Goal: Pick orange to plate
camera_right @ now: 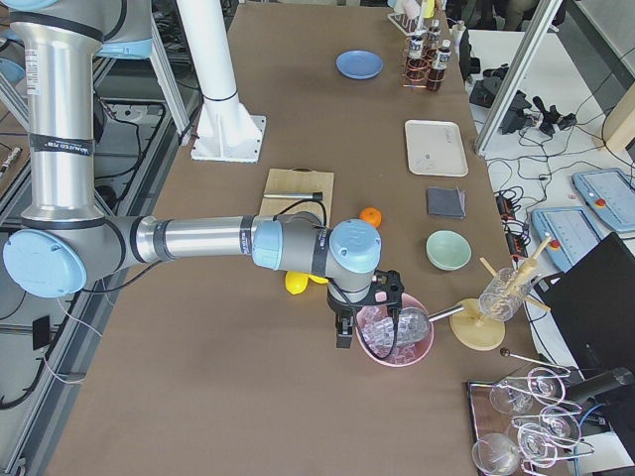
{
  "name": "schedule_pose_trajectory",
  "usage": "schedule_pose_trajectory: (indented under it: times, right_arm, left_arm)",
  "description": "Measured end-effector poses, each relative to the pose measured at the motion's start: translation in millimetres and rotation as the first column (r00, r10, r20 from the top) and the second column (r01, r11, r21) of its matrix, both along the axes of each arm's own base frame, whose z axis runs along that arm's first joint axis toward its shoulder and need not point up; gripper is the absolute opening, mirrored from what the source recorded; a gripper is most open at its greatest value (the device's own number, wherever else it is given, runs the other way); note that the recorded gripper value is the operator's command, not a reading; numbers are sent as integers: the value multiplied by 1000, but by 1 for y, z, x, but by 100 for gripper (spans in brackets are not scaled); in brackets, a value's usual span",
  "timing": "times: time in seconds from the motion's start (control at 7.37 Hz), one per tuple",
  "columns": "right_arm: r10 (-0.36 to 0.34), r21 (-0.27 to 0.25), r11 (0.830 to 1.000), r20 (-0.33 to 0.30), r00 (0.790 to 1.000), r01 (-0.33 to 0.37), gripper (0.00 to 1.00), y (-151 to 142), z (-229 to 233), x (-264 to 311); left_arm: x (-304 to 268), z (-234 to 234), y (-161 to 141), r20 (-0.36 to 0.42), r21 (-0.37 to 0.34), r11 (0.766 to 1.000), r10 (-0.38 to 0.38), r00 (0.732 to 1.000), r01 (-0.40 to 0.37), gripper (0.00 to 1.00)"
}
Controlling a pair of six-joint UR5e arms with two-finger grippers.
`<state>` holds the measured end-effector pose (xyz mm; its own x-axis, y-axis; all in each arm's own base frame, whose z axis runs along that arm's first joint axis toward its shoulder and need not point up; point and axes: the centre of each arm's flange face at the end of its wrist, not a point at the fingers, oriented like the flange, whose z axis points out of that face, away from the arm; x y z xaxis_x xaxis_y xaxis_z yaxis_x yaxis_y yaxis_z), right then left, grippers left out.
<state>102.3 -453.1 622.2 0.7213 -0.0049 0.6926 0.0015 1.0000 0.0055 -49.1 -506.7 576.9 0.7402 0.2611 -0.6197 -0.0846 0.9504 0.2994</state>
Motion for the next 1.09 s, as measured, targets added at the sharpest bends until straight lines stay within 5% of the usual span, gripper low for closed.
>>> schedule_pose_trajectory:
  times: [0.68,1.09]
  right_arm:
    - [7,10,1000,3,1000,-7,100,-3,-8,0]
    - [8,27,1000,37,999,-9,100,-22,-28,-13]
  left_arm:
    - [3,9,-11,-14,50,999,1,1000,0,98]
    - [30,56,-21,-69,77,994,-68,995,73,98]
